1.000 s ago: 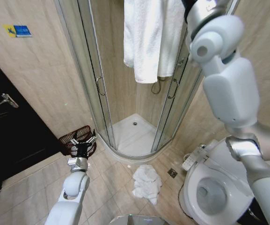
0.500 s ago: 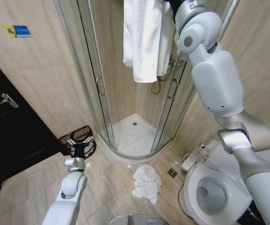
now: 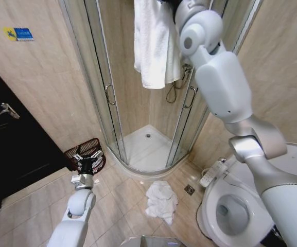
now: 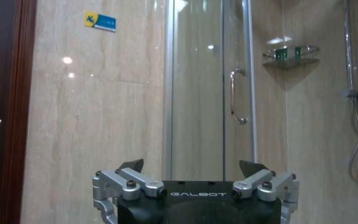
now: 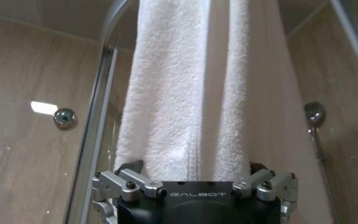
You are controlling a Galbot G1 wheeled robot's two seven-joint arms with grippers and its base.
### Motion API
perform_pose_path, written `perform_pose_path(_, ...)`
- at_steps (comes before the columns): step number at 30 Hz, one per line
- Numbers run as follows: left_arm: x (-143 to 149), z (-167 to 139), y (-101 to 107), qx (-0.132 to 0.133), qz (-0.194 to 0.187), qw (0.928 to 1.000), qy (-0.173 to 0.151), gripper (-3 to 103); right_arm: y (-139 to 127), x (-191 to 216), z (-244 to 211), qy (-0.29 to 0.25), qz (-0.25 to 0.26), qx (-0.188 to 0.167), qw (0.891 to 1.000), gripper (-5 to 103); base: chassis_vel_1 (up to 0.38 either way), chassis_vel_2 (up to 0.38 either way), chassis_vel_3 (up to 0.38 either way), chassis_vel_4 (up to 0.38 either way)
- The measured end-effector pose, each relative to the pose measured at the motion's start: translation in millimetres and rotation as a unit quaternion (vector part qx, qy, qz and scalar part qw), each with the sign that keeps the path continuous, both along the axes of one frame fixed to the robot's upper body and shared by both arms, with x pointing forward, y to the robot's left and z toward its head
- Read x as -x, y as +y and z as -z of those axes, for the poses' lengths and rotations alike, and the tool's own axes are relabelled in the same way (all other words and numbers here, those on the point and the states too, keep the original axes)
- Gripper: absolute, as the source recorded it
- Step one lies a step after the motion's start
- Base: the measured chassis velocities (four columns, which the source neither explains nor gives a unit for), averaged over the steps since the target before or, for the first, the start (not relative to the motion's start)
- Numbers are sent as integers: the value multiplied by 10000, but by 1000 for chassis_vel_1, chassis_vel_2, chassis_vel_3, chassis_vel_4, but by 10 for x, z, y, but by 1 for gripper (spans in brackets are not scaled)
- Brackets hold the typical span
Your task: Discard the used towel into the hamper.
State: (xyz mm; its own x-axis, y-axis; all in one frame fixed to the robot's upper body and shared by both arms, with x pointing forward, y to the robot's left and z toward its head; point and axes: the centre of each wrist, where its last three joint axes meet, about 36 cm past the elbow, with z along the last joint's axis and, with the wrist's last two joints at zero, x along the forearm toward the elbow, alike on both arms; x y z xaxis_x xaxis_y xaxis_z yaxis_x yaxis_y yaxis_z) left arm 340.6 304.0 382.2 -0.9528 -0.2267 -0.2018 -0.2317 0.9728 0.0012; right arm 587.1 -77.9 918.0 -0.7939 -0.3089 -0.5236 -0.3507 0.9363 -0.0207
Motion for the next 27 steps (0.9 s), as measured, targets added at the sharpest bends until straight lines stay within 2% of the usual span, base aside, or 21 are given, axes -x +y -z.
perform_pose_path(2, -4, 4, 14, -1, -9, 10000, -11, 100, 47, -24, 0, 16, -4, 11, 10000, 100, 0, 0, 0, 0)
perform_pose_path(6, -22, -5, 70, 21, -40, 10000, -56, 100, 183, -129, 33, 17, 0, 93, 10000, 80, 0, 0, 0, 0)
perform_pose_path(7, -22, -5, 70, 21, -40, 10000, -56, 100, 183, -129, 33, 17, 0, 93, 10000, 80, 0, 0, 0, 0)
perform_pose_path(9, -24, 4, 104, 27, -52, 10000, -62, 100, 250, -132, 49, 18, -10, 123, 9999, 70, 0, 0, 0, 0)
perform_pose_path(11, -24, 10, 117, 31, -58, 10000, -63, 100, 273, -132, 57, 6, -3, 145, 9999, 70, 0, 0, 0, 0)
perform_pose_path(14, -23, 23, 164, 39, -93, 9999, -75, 100, 332, -138, 78, -6, 2, 188, 9998, 53, 0, 0, 0, 0)
perform_pose_path(15, -23, 23, 164, 39, -93, 9999, -75, 100, 332, -138, 78, -6, 2, 188, 9998, 53, 0, 0, 0, 0)
perform_pose_path(18, -23, 31, 208, 40, -133, 9999, -92, 100, 350, -161, 88, 1, 19, 191, 9998, 37, 0, 0, 0, 0)
perform_pose_path(19, -23, 31, 208, 40, -133, 9999, -92, 100, 350, -161, 88, 1, 19, 191, 9998, 37, 0, 0, 0, 0)
perform_pose_path(22, -21, 35, 219, 41, -139, 9998, -98, 100, 312, -179, 96, -3, 62, 203, 9998, 21, 0, 0, 0, 0)
perform_pose_path(24, -21, 35, 219, 41, -137, 9998, -100, 100, 292, -182, 97, -4, 76, 206, 9998, 21, 0, 0, 0, 0)
perform_pose_path(26, -22, 37, 209, 47, -124, 9999, -99, 100, 255, -178, 96, -1, 89, 199, 9998, 11, 0, 0, 0, 0)
perform_pose_path(27, -22, 37, 209, 47, -124, 9999, -99, 100, 255, -178, 96, -1, 89, 199, 9998, 11, 0, 0, 0, 0)
